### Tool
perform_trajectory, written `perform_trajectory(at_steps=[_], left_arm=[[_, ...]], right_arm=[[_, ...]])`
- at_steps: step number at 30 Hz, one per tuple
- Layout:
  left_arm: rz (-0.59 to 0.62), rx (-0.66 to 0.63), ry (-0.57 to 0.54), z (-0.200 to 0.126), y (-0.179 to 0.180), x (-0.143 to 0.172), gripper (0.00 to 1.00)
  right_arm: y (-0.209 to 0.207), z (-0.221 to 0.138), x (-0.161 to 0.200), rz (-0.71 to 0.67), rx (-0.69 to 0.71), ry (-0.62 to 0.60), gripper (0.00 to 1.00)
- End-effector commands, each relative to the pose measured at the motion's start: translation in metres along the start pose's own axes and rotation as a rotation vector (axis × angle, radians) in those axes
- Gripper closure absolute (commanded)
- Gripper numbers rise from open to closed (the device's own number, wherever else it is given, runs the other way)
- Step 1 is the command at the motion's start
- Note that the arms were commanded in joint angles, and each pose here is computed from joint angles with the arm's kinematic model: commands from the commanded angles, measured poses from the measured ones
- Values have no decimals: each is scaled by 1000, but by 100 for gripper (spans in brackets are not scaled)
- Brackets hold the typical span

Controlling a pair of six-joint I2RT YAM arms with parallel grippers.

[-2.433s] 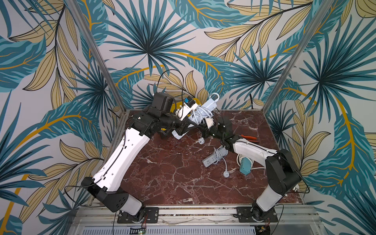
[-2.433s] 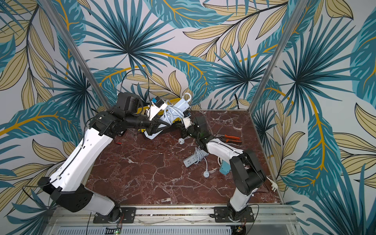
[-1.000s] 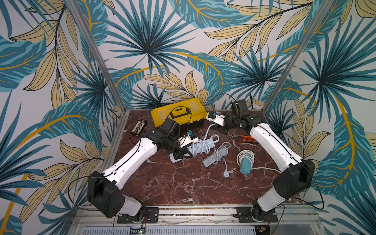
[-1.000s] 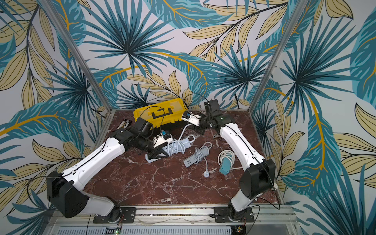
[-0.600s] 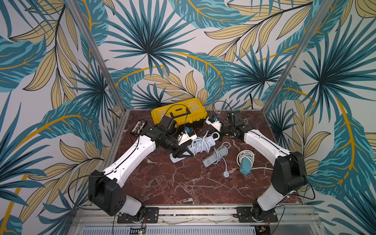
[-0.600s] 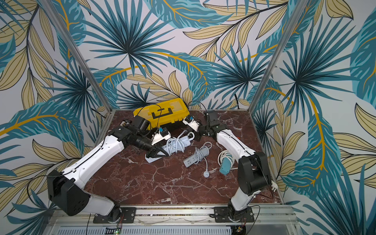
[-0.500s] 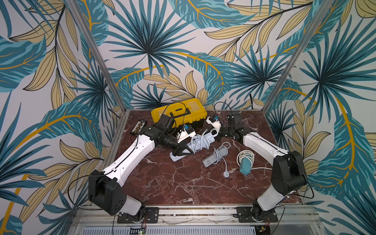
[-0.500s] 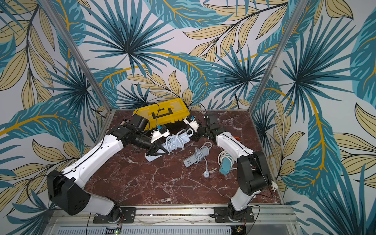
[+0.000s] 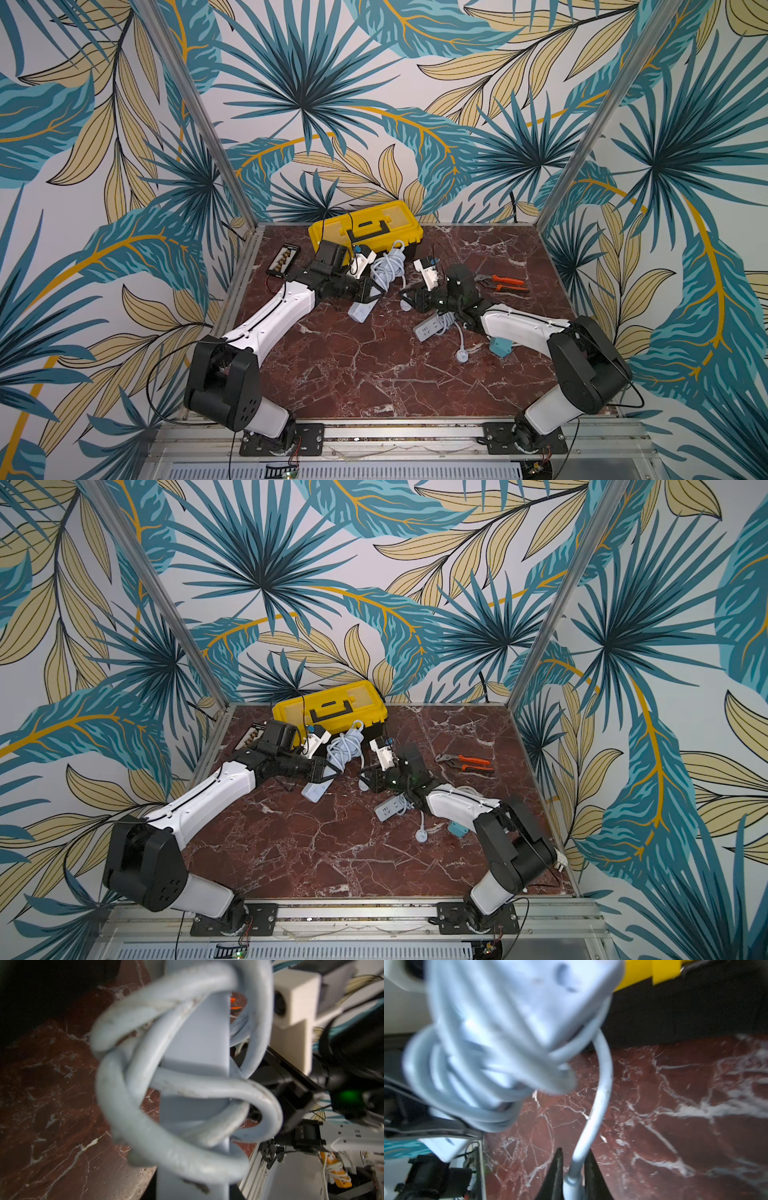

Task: Wrap the cord around the power strip
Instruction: Wrap the power cord around the power strip, then place the power strip at the center of the board.

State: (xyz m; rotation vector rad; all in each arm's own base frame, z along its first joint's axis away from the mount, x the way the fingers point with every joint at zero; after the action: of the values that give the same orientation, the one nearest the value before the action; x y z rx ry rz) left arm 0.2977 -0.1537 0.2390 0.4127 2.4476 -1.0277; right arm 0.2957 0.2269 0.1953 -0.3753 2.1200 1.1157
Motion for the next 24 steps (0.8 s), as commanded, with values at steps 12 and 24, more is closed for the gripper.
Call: perform_trajectory(at_steps=[12,24], left_arm=[[-315,-406,-75,16,50,98,100],[-334,-401,12,36,65,126,94]], right_arm=[[23,37,52,475,316,49,90],[30,54,52,411,512,179,55]])
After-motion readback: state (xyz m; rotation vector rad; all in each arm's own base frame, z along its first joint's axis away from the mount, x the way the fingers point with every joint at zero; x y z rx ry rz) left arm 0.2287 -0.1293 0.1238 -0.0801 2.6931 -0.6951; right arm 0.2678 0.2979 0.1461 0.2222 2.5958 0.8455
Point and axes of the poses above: each gripper's point midway between its finger pads, its own z axis out along the fingers, its own y axis along the line the jaws close on, x = y × z, the point moved 10 cm from there along -z, back along the fingers, and after that the axes turned 2 degrees about z, right-handed, at the moved point
